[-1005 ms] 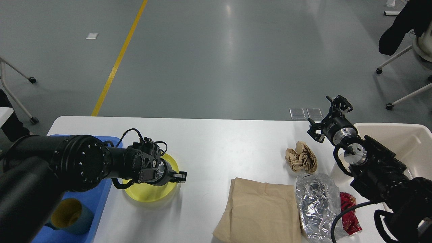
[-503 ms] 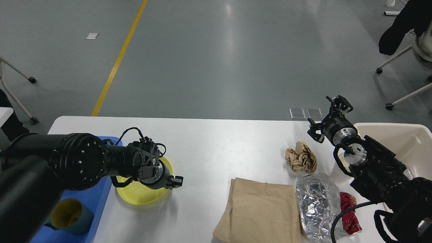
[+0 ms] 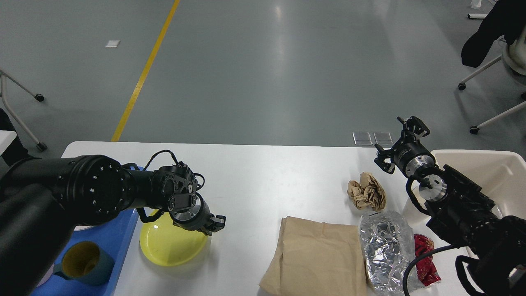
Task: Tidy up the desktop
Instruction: 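Lift the yellow plate and carry it over the blue tray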
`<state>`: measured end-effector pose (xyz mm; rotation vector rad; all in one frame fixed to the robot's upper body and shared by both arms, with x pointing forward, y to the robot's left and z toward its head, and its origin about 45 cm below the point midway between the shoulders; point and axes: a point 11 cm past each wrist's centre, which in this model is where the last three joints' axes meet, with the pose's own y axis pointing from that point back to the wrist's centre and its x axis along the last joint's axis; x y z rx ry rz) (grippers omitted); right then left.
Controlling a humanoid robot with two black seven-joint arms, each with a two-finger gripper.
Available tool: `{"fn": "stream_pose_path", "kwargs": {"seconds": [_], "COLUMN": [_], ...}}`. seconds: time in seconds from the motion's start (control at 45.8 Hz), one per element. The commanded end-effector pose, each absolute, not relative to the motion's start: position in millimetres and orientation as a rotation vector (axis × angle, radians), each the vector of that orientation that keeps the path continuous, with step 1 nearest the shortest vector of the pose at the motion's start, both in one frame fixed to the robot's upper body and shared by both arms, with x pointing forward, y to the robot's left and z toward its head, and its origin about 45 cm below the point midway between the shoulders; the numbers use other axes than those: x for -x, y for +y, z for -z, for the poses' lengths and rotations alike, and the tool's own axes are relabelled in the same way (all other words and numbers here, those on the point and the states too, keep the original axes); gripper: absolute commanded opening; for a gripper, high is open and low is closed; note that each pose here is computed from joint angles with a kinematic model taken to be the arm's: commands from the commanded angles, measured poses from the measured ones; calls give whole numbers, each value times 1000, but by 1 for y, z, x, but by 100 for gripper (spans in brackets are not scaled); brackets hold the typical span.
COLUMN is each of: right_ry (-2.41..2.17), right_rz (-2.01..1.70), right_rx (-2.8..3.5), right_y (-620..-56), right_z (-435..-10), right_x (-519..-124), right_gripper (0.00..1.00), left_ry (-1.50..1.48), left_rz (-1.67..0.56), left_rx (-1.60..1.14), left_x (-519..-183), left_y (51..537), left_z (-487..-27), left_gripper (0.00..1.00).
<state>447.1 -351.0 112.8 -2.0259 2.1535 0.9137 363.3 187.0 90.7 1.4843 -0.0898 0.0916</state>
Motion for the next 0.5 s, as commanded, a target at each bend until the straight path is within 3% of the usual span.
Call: {"fn": "stream_pose_path", "kwargs": {"seconds": [0.0,0.24,0.481], "right_ry": [2153,2153,2153], "right_rz": [-913,-913,-913], "right_rx": [2027,2027,2027], "right_y": [-351,-351,-351], "right_z": [-113,-113,-113], "right_x": [-447,-447,-447], "right_gripper": [100,100,100], "left_ry": [-83,-103,-24], "left_rz": [-107,-122,-11], "left_rx": [-1443,-1355,-1284], "left_x": [-375,-404,-407], "left_y": [175,141,130], "left_z": [-110,-170,-237], "left_gripper": [0,0,0]}}
